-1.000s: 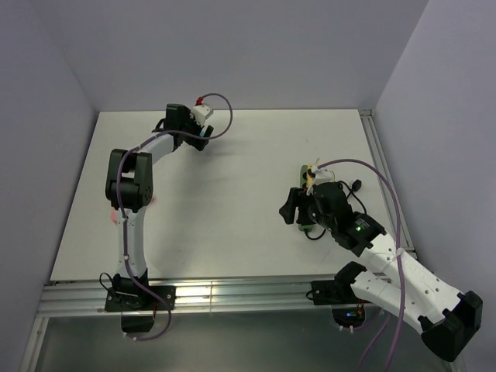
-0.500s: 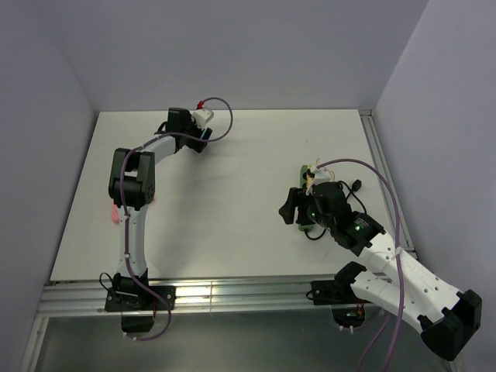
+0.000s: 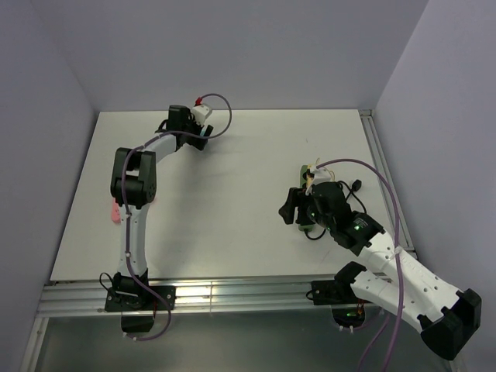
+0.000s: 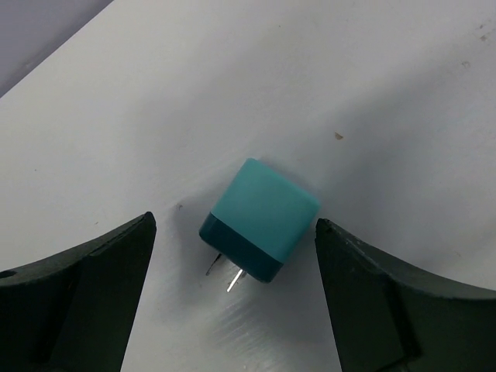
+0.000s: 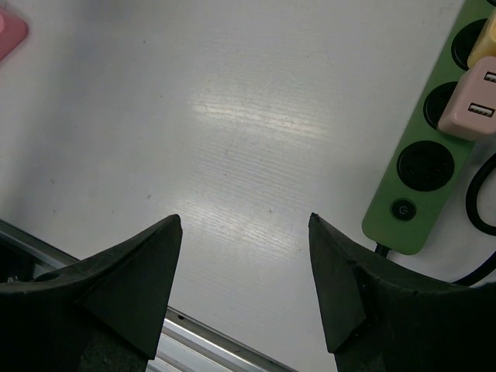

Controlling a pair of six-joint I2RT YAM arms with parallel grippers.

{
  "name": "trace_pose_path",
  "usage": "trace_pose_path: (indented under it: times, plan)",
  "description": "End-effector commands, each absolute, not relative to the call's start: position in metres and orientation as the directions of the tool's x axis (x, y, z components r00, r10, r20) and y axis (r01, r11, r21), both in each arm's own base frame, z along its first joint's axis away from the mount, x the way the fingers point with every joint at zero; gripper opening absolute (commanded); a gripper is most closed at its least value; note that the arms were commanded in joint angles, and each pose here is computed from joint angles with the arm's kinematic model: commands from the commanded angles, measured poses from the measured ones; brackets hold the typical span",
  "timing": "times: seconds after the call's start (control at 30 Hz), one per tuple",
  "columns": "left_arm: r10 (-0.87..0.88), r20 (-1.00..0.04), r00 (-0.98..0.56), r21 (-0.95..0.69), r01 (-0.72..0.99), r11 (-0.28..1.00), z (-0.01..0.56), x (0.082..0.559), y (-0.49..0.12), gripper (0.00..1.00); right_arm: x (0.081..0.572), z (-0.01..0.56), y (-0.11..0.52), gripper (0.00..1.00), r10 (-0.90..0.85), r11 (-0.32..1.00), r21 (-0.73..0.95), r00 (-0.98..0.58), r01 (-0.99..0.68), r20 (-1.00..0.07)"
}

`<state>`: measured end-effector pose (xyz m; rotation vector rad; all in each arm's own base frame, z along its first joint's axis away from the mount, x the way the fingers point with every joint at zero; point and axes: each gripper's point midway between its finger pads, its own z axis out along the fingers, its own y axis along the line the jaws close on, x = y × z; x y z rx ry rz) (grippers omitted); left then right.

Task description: Insert the plug

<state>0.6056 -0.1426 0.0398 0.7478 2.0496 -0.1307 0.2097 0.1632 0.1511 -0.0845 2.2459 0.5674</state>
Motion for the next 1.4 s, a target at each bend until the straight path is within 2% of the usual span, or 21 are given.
trace_pose_path:
  times: [0.0,0.2,0.3,0.33,0.4,0.43,0.5,0.53,0.57,0.73,0.83,0.87,0.93,0.97,1.03,1.07,1.13,1.17,1.23,1.3,1.37]
  plan:
    - [0.429,-0.830,-0.357,0.193,0.537,0.821,0.052,0.621,-0.150,0.90,0.214,0.157,0.166,0.73,0.124,0.894,0.373,-0.663,-0.248,-0.738]
    - [0.444,-0.822,-0.357,0.195,0.557,0.807,0.046,0.622,-0.153,0.86,0.215,0.157,0.167,0.73,0.123,0.894,0.372,-0.661,-0.251,-0.740]
    - [0.454,-0.813,-0.365,0.198,0.559,0.805,0.043,0.620,-0.152,0.78,0.215,0.157,0.167,0.73,0.122,0.893,0.373,-0.664,-0.251,-0.738]
    - [0.453,-0.812,-0.367,0.197,0.558,0.806,0.043,0.620,-0.152,0.64,0.215,0.156,0.167,0.73,0.123,0.894,0.372,-0.663,-0.249,-0.738]
    - [0.445,-0.810,-0.381,0.191,0.547,0.815,0.042,0.619,-0.150,0.46,0.214,0.157,0.166,0.73,0.128,0.894,0.375,-0.665,-0.244,-0.736]
    - [0.443,-0.808,-0.389,0.186,0.545,0.817,0.041,0.618,-0.150,0.33,0.214,0.158,0.166,0.73,0.130,0.892,0.379,-0.665,-0.245,-0.736]
    - [0.427,-0.808,-0.407,0.172,0.530,0.830,0.041,0.617,-0.148,0.24,0.212,0.160,0.166,0.73,0.145,0.889,0.391,-0.664,-0.238,-0.733]
    - [0.420,-0.807,-0.415,0.168,0.520,0.837,0.041,0.617,-0.146,0.09,0.212,0.162,0.164,0.73,0.155,0.890,0.395,-0.662,-0.229,-0.733]
    - [0.408,-0.813,-0.415,0.164,0.509,0.845,0.047,0.618,-0.147,0.02,0.212,0.165,0.165,0.73,0.173,0.886,0.409,-0.661,-0.221,-0.731]
    - [0.302,-0.856,-0.419,0.099,0.440,0.892,0.088,0.617,-0.150,0.00,0.210,0.175,0.161,0.73,0.241,0.880,0.447,-0.660,-0.161,-0.712]
    - [0.201,-0.902,-0.381,0.039,0.392,0.919,0.144,0.612,-0.151,0.00,0.209,0.183,0.165,0.73,0.289,0.856,0.495,-0.659,-0.147,-0.694]
    - [0.159,-0.925,-0.346,0.027,0.356,0.934,0.180,0.608,-0.148,0.00,0.208,0.187,0.168,0.73,0.322,0.835,0.531,-0.657,-0.143,-0.682]
    - [0.003,-0.933,-0.359,-0.091,0.245,0.965,0.211,0.601,-0.141,0.00,0.205,0.187,0.174,0.73,0.341,0.811,0.567,-0.669,-0.146,-0.660]
    - [-0.053,-0.942,-0.330,-0.134,0.229,0.964,0.245,0.590,-0.140,0.00,0.206,0.191,0.177,0.73,0.362,0.794,0.591,-0.667,-0.145,-0.651]
    - [-0.161,-0.931,-0.328,-0.247,0.239,0.939,0.273,0.573,-0.145,0.00,0.206,0.193,0.179,0.74,0.379,0.784,0.606,-0.671,-0.133,-0.637]
    - [-0.196,-0.940,-0.281,-0.278,0.289,0.916,0.312,0.555,-0.151,0.00,0.206,0.192,0.179,0.74,0.391,0.782,0.614,-0.680,-0.110,-0.620]
    - [-0.269,-0.917,-0.296,-0.362,0.329,0.872,0.331,0.530,-0.160,0.00,0.209,0.198,0.178,0.76,0.430,0.772,0.631,-0.673,-0.072,-0.602]
    - [-0.296,-0.924,-0.241,-0.373,0.401,0.837,0.372,0.503,-0.165,0.00,0.208,0.197,0.178,0.77,0.432,0.771,0.633,-0.678,-0.063,-0.595]
    - [-0.347,-0.900,-0.265,-0.433,0.446,0.783,0.376,0.471,-0.171,0.00,0.206,0.203,0.181,0.79,0.442,0.754,0.654,-0.685,-0.067,-0.579]
    - [-0.399,-0.895,-0.199,-0.434,0.589,0.682,0.427,0.414,-0.181,0.00,0.202,0.209,0.185,0.88,0.457,0.726,0.683,-0.691,-0.074,-0.560]
    - [-0.434,-0.876,-0.213,-0.461,0.635,0.620,0.430,0.366,-0.184,0.00,0.192,0.218,0.195,0.91,0.449,0.668,0.733,-0.714,-0.132,-0.538]
